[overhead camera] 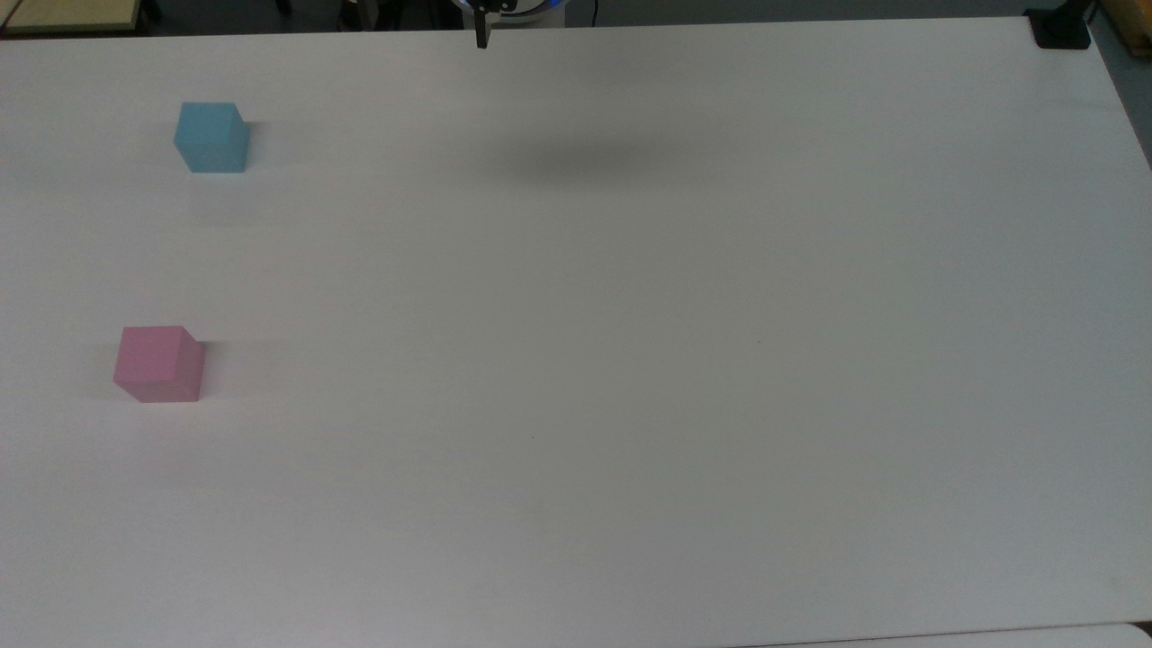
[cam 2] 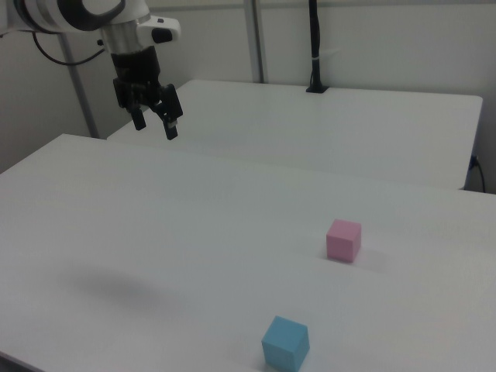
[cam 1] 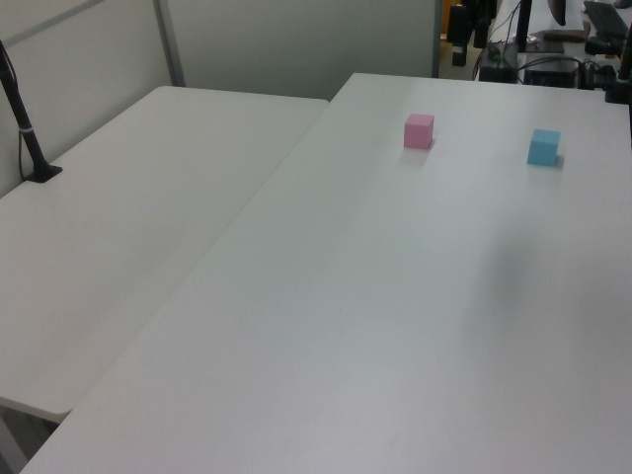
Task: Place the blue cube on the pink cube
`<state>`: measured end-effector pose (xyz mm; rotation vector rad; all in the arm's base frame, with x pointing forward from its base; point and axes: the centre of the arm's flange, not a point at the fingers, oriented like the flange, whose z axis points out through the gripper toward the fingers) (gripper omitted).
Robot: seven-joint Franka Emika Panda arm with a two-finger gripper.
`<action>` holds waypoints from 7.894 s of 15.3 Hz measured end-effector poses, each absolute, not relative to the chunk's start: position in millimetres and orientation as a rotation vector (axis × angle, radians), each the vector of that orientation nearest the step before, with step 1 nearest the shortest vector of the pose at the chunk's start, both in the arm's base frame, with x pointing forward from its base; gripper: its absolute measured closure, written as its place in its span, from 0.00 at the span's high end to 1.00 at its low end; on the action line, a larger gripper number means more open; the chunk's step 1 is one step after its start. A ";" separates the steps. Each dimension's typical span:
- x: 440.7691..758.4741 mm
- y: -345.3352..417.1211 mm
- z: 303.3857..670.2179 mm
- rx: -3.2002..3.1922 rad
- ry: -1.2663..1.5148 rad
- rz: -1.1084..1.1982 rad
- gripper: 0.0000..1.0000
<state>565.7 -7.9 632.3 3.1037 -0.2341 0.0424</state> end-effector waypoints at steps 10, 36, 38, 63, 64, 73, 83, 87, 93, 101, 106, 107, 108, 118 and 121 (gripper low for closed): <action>556.0 -67.0 637.4 3.089 -0.251 0.032 1.00; 455.3 -314.7 375.9 3.109 0.049 -0.040 1.00; 461.2 -307.8 366.7 3.112 0.027 -0.061 1.00; 469.7 -324.9 454.4 3.050 -0.018 -0.164 0.64; 470.2 -322.2 480.7 3.054 -0.022 -0.183 0.64; 487.9 -287.0 587.4 3.121 0.013 -0.141 0.64; 608.0 -266.5 537.1 3.095 0.053 -0.096 0.64; 638.9 -272.7 504.7 3.072 0.022 -0.013 0.64; 676.3 -270.0 456.6 3.033 0.034 0.128 0.64; 700.9 -279.3 407.5 2.990 0.030 0.220 0.64; 704.6 -284.3 404.8 2.971 0.024 0.259 0.64; 705.7 -285.0 400.9 2.970 0.023 0.262 0.64; 706.3 -285.3 398.5 2.969 0.022 0.263 0.64; 708.2 -287.3 394.4 2.961 0.015 0.282 0.65; 711.6 -288.3 392.2 2.947 0.017 0.320 0.78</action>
